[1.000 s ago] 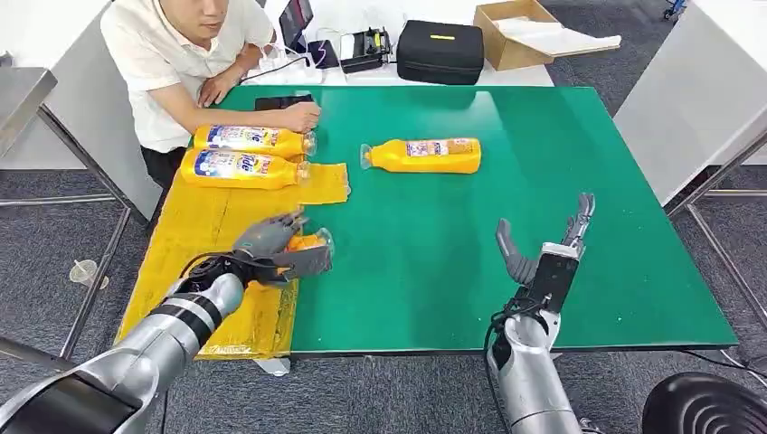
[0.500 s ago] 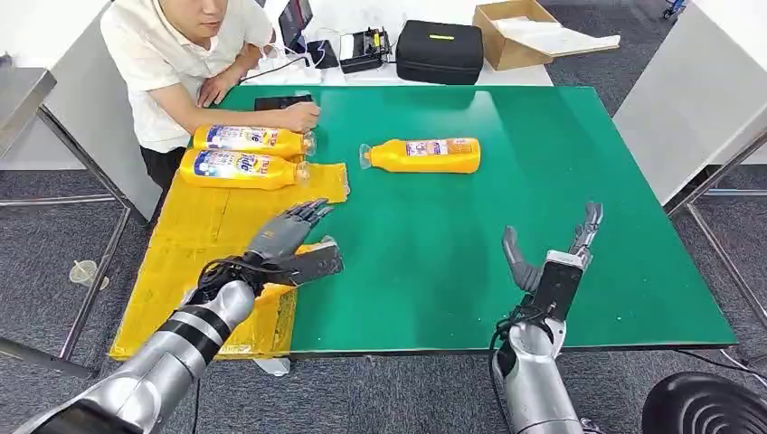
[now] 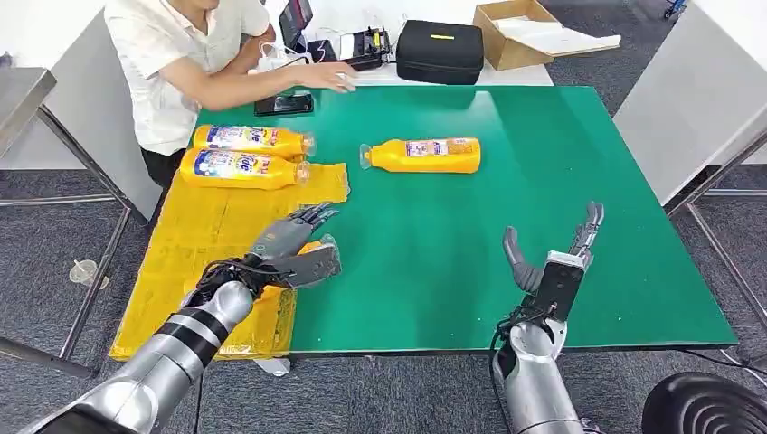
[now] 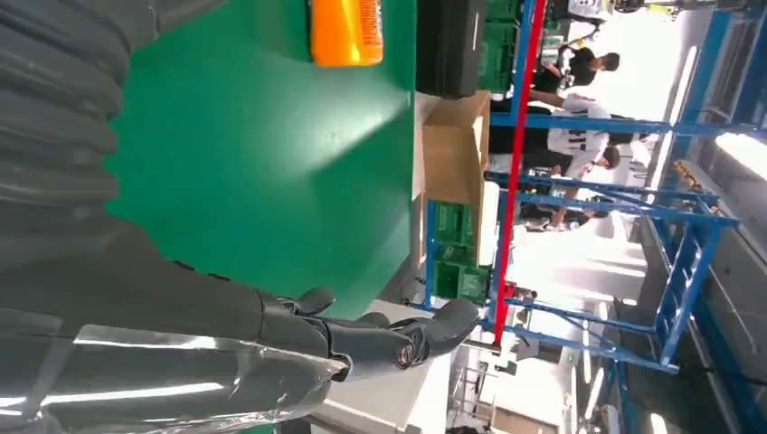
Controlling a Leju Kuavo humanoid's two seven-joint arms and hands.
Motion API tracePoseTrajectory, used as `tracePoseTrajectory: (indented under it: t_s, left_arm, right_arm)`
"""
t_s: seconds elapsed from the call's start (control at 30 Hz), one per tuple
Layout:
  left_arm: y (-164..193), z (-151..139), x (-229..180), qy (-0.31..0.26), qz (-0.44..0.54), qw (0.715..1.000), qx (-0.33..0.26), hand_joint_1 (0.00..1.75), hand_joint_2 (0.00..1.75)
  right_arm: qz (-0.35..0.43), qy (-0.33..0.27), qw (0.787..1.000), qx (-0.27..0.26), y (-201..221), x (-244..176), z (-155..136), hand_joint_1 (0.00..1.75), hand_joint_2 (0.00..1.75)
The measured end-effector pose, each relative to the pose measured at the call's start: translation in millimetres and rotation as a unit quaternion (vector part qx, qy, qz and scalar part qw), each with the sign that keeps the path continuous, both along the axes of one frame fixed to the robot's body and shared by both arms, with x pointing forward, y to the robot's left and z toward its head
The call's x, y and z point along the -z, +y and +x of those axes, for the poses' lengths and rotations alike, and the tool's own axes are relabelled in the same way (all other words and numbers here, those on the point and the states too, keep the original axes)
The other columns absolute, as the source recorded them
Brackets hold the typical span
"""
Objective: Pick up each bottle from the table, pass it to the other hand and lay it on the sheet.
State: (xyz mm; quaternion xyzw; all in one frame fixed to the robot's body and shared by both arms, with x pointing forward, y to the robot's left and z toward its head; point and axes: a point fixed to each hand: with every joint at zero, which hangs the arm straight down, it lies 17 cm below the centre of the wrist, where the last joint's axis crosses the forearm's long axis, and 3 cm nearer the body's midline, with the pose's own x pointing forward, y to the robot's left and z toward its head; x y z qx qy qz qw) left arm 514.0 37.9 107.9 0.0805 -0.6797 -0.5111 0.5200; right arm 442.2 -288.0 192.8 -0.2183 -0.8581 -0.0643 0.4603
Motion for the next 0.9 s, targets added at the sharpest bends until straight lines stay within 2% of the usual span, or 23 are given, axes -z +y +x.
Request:
tracePoseTrajectory:
  t_s: [0.07, 0.17, 0.23, 0.27, 0.33, 0.5, 0.6, 0.67, 0.77, 0.8, 0.83, 0.87, 0.9]
  left_arm:
    - [-2.6, -2.2, -8.4, -0.001, -0.033, 0.999, -0.001, 0.0, 1.75]
    - [-4.2, -9.0, -40.7, -0.001, -0.166, 0.986, -0.021, 0.0, 1.75]
    - [-3.0, -19.6, -58.1, 0.017, -0.268, 0.963, -0.039, 0.0, 1.75]
    - [0.6, -26.8, -68.5, 0.03, -0.333, 0.941, -0.051, 0.0, 1.75]
    - [6.3, -39.3, -77.0, 0.042, -0.396, 0.915, -0.064, 0.0, 1.75]
    - [15.2, -50.4, -89.5, 0.04, -0.441, 0.894, -0.073, 0.0, 1.75]
    - [24.5, -52.0, -93.4, 0.056, -0.487, 0.867, -0.091, 0.0, 1.75]
    - [31.0, -55.5, -90.2, 0.069, -0.513, 0.849, -0.107, 0.0, 1.75]
    - [38.8, -61.5, -80.7, 0.082, -0.533, 0.833, -0.128, 0.0, 1.75]
    - [42.1, -62.8, -77.5, 0.082, -0.537, 0.829, -0.137, 0.0, 1.75]
    - [44.8, -63.2, -74.5, 0.082, -0.538, 0.826, -0.146, 0.0, 1.75]
    - [47.2, -62.6, -71.7, 0.084, -0.539, 0.823, -0.157, 0.0, 1.75]
    - [48.6, -61.4, -69.0, 0.09, -0.542, 0.819, -0.167, 0.0, 1.75]
  right_arm:
    - [-0.012, -0.004, 1.0, 0.01, -2.2, -3.0, -1.9, 0.0, 1.75]
    - [-0.073, -0.014, 0.997, 0.024, 2.8, -10.6, -4.9, 0.0, 1.75]
    - [-0.14, -0.02, 0.99, 0.013, 19.1, -13.1, -5.8, 0.0, 1.75]
    - [-0.194, -0.022, 0.981, 0.007, 30.2, -11.6, -5.9, 0.0, 1.75]
    - [-0.244, -0.019, 0.97, -0.001, 40.8, -4.7, -6.1, 0.0, 1.75]
    - [-0.265, -0.009, 0.964, -0.005, 43.3, 4.4, -5.2, 0.0, 1.75]
    - [-0.297, 0.003, 0.955, -0.006, 45.0, 12.3, -3.6, 0.0, 1.75]
    - [-0.278, 0.016, 0.96, -0.015, 39.8, 18.3, -3.3, 0.0, 1.75]
    - [-0.219, 0.031, 0.974, -0.056, 38.8, 27.5, -7.6, 0.0, 1.75]
    - [-0.227, 0.031, 0.972, -0.057, 40.9, 28.8, -10.1, 0.0, 0.0]
    - [-0.241, 0.033, 0.969, -0.052, 41.5, 30.2, -11.4, 0.0, 0.0]
    - [-0.261, 0.039, 0.964, -0.043, 41.8, 33.0, -11.8, 0.0, 1.75]
    - [-0.284, 0.05, 0.957, -0.039, 43.5, 38.3, -11.5, 0.0, 1.75]
